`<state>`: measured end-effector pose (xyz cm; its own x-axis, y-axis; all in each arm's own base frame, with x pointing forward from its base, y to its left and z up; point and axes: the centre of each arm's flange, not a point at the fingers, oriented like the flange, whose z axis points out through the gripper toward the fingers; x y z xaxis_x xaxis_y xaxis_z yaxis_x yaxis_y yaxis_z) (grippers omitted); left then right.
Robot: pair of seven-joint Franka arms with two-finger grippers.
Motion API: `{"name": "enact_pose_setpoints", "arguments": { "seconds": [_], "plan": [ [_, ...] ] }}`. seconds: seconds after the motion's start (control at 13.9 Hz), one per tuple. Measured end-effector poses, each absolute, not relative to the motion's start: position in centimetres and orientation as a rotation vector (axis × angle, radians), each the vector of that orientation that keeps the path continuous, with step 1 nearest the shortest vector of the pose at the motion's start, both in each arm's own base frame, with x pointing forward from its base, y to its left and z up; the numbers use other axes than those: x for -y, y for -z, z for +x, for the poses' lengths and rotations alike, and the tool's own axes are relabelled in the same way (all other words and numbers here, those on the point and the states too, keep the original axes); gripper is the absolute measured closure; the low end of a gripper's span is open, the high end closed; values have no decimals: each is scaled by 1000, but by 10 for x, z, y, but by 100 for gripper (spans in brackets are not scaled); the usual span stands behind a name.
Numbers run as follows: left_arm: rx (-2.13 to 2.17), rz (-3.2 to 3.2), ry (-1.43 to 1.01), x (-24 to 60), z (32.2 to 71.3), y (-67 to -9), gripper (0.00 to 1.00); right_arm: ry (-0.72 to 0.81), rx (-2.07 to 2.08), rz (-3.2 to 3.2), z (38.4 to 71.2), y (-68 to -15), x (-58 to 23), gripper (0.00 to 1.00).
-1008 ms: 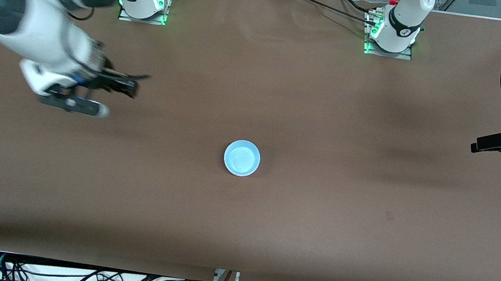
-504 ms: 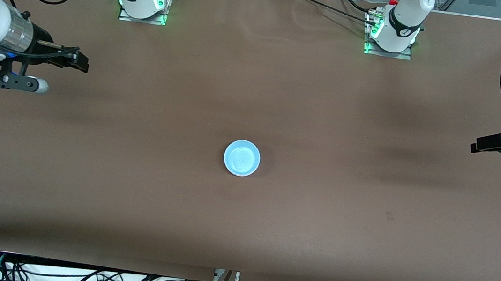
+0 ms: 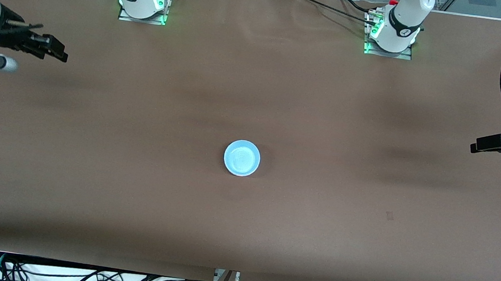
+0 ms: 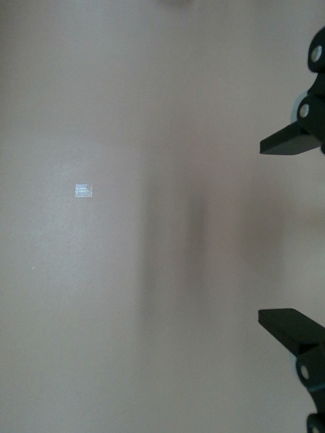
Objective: Stack pink and blue bowls on white bowl
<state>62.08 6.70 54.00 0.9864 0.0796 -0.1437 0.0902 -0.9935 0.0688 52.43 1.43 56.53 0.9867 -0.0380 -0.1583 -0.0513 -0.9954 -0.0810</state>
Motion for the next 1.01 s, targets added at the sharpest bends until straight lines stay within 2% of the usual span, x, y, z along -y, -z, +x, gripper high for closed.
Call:
{"name": "enact_pose_setpoints", "arguments": {
  "seconds": [0.22,0.72,0.79,1.01],
  "plan": [
    [-132,3056,217,-67,621,-540,0,-212,-60,-3068,505,-564,-8,38],
    [-132,3056,217,-67,621,-540,0,-150,-58,-3124,490,-559,2,36],
    [-132,3056,217,-67,621,-540,0,-129,-61,-3129,492,-560,4,30],
    [-133,3056,218,-68,621,-539,0,-94,-71,-3125,496,-562,23,2]
  ]
}}
